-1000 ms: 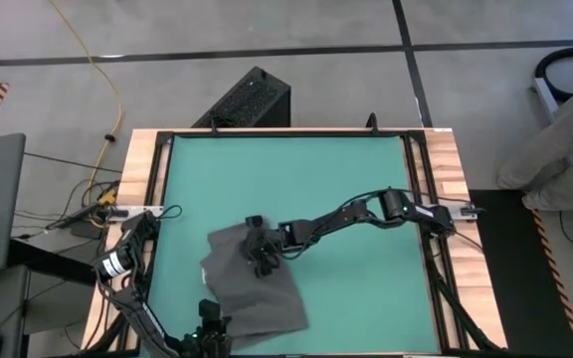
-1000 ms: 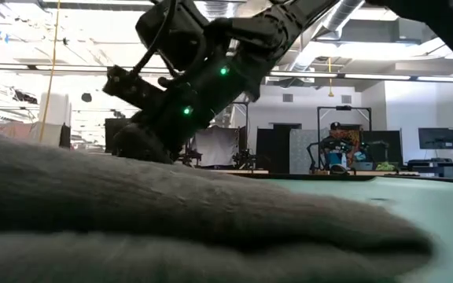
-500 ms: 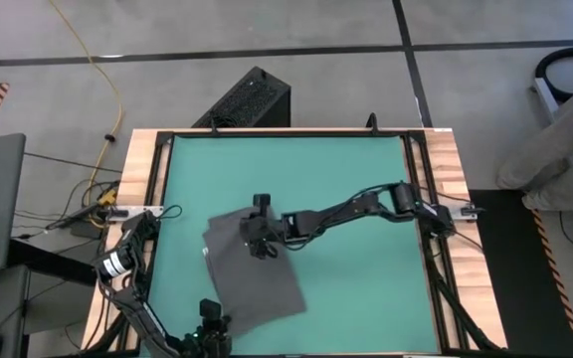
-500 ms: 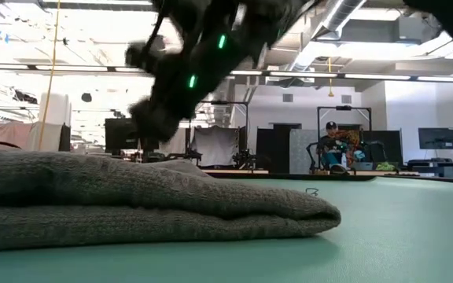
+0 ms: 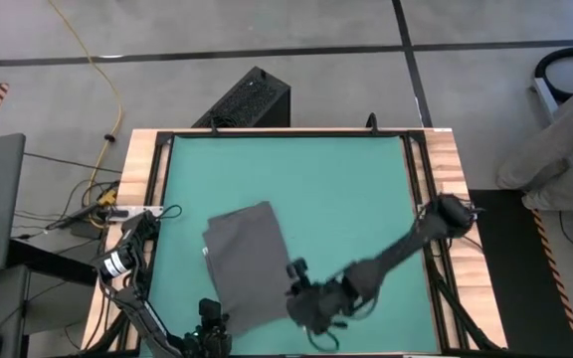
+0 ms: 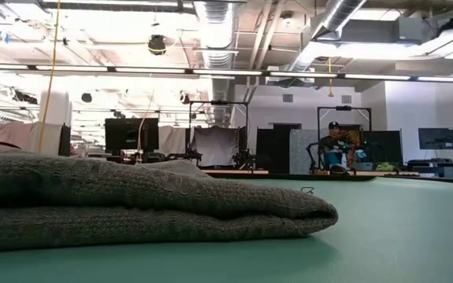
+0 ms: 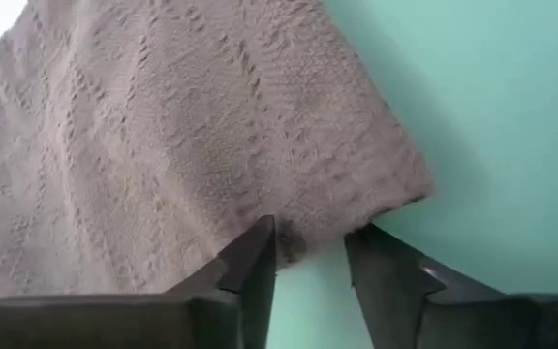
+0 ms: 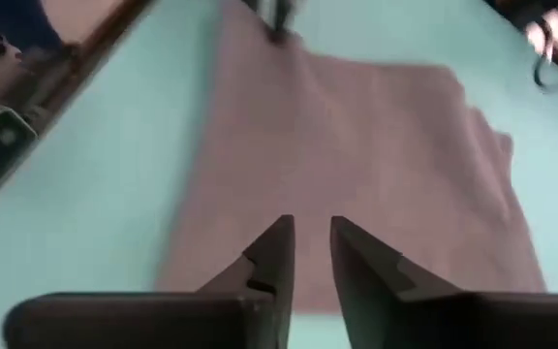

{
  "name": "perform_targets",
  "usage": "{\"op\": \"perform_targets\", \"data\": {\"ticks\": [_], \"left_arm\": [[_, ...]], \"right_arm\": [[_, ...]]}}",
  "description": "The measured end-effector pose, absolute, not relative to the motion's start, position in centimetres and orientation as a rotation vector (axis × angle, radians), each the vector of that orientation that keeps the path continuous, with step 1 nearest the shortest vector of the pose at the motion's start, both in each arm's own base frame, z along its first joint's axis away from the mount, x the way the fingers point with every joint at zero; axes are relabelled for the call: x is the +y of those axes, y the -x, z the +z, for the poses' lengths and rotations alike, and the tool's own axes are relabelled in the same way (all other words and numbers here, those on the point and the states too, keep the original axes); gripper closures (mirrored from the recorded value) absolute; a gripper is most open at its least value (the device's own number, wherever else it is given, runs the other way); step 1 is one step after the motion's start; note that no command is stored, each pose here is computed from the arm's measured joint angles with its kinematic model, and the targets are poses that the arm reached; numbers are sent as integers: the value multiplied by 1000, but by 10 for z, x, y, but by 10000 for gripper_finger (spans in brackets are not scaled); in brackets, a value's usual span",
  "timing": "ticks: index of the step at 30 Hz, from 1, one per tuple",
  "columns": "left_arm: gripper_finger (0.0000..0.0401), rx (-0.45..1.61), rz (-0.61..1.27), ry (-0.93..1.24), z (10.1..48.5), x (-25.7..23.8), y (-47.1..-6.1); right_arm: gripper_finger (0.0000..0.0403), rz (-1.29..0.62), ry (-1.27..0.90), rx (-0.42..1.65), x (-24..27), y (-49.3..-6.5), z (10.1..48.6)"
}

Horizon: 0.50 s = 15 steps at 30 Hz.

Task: Roll towel
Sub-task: Roll the gray towel

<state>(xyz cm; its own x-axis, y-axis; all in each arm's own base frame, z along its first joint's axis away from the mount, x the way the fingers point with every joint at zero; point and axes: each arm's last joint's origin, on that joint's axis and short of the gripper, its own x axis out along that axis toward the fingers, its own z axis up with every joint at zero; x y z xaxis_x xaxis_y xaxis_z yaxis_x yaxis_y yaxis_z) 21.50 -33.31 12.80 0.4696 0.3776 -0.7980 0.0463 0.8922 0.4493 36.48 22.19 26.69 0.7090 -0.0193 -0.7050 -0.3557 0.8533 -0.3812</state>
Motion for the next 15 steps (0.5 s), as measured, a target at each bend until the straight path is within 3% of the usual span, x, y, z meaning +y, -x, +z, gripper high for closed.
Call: {"op": "perform_targets", "data": {"ticks": [4, 9, 15], "left_arm": [[243, 1096, 183, -421, 129, -334, -218], [197, 1167, 186, -419, 138, -333, -218], [155, 1323, 57, -340, 172, -346, -228]], "right_arm": [[287, 233, 536, 716, 250, -366, 248], [269, 212, 545, 810, 262, -365, 214], [235, 205, 549, 765, 279, -352, 221]]}}
